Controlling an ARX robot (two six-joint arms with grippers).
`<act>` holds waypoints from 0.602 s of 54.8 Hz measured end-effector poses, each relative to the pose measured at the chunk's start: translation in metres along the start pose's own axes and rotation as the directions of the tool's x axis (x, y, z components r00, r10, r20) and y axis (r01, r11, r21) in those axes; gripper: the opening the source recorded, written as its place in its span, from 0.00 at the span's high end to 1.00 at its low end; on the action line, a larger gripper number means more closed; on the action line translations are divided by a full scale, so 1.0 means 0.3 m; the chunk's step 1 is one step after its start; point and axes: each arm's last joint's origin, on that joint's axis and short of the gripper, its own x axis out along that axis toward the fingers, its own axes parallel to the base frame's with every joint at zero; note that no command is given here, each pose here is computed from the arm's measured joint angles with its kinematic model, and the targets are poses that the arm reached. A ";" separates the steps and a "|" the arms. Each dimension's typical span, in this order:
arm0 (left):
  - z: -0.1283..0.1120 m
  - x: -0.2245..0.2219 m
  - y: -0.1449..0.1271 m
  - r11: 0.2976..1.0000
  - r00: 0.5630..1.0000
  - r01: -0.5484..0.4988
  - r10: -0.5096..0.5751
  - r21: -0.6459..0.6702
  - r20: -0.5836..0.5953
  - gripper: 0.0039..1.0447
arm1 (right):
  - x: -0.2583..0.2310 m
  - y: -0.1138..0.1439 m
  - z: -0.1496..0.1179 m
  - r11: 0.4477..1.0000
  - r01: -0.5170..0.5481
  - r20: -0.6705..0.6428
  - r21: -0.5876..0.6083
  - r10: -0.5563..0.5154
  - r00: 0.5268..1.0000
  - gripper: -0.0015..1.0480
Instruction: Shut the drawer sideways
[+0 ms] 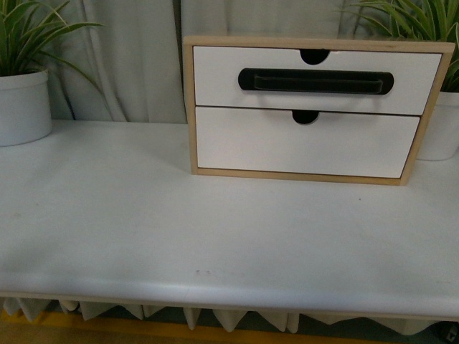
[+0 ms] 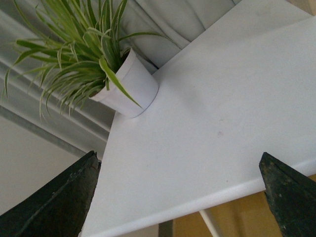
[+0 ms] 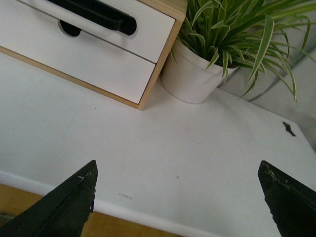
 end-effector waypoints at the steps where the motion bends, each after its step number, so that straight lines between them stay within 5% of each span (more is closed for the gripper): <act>1: -0.002 -0.002 0.001 1.000 1.000 -0.002 0.002 -0.010 -0.002 0.06 | -0.002 0.000 0.001 1.000 0.002 0.003 0.012 -0.002 1.000 0.09; 10: -0.001 -0.005 0.004 0.995 1.000 0.006 -0.004 -0.102 0.027 0.08 | -0.002 0.001 0.000 0.998 0.003 0.006 0.056 -0.004 1.000 0.09; 16: -0.023 -0.022 -0.004 0.893 0.991 0.090 -0.035 -0.441 0.131 0.29 | -0.009 0.014 -0.024 0.973 0.028 0.139 0.227 -0.061 0.988 0.27; 21: -0.057 -0.032 0.000 0.803 0.989 0.116 -0.041 -0.584 0.140 0.42 | -0.016 0.029 -0.060 0.952 0.016 0.155 0.306 -0.067 0.986 0.42; 33: -0.096 -0.059 -0.017 0.719 0.991 0.112 -0.031 -0.685 0.130 0.79 | -0.022 0.060 -0.137 0.936 0.008 0.139 0.352 -0.060 0.988 0.77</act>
